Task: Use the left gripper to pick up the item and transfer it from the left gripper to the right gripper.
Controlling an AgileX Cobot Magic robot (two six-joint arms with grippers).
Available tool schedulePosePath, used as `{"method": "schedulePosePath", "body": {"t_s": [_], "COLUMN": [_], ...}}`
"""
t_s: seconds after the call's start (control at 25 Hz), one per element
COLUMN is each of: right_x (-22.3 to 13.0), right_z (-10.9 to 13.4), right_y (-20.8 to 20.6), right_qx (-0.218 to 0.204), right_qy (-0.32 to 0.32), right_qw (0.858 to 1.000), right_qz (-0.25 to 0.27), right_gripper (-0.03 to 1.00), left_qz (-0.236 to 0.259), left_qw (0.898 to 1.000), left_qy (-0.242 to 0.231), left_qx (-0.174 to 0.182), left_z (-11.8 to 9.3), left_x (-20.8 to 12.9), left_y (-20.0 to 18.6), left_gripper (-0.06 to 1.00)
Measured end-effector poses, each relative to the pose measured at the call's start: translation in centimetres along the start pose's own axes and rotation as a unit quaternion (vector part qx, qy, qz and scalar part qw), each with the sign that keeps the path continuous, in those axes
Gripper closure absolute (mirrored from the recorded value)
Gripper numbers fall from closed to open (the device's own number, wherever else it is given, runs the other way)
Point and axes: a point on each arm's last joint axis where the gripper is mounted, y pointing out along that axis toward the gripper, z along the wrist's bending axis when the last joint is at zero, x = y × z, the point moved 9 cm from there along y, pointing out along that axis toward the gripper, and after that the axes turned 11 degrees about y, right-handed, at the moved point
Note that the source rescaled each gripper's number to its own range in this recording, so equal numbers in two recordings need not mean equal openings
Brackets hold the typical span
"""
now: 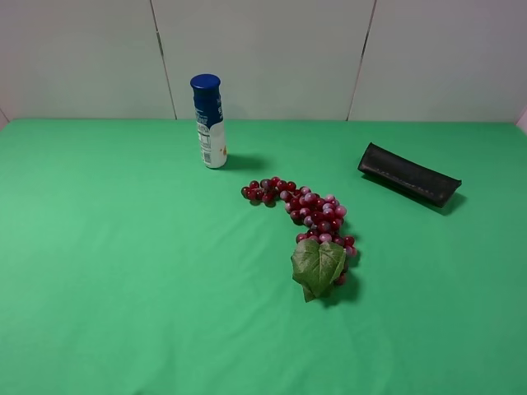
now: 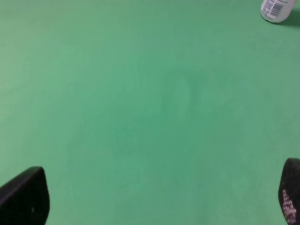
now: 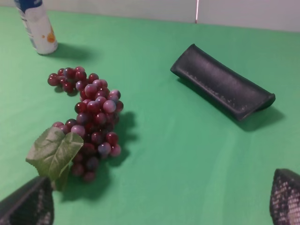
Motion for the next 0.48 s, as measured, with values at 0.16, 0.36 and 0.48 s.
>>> {"method": "schedulePosePath", "body": {"t_s": [0.16, 0.36, 0.48], "right_x": [0.00, 0.00, 0.00], "right_z": [0.00, 0.00, 0.00], "right_y": [0.00, 0.00, 0.00], "right_qx": [0.000, 0.000, 0.000], "right_qy": [0.000, 0.000, 0.000], "right_qw": [1.000, 1.000, 1.000], "right_qz": [0.000, 0.000, 0.000], "right_gripper": [-0.03, -0.03, -0.03], "left_qz": [0.000, 0.000, 0.000], "left_qw": [1.000, 1.000, 1.000], "left_qy": [0.000, 0.000, 0.000], "left_qx": [0.000, 0.000, 0.000], "left_z": [0.00, 0.00, 0.00], "left_x": [0.00, 0.00, 0.00], "left_y": [0.00, 0.00, 0.00], "left_gripper": [-0.02, -0.02, -0.02]}}
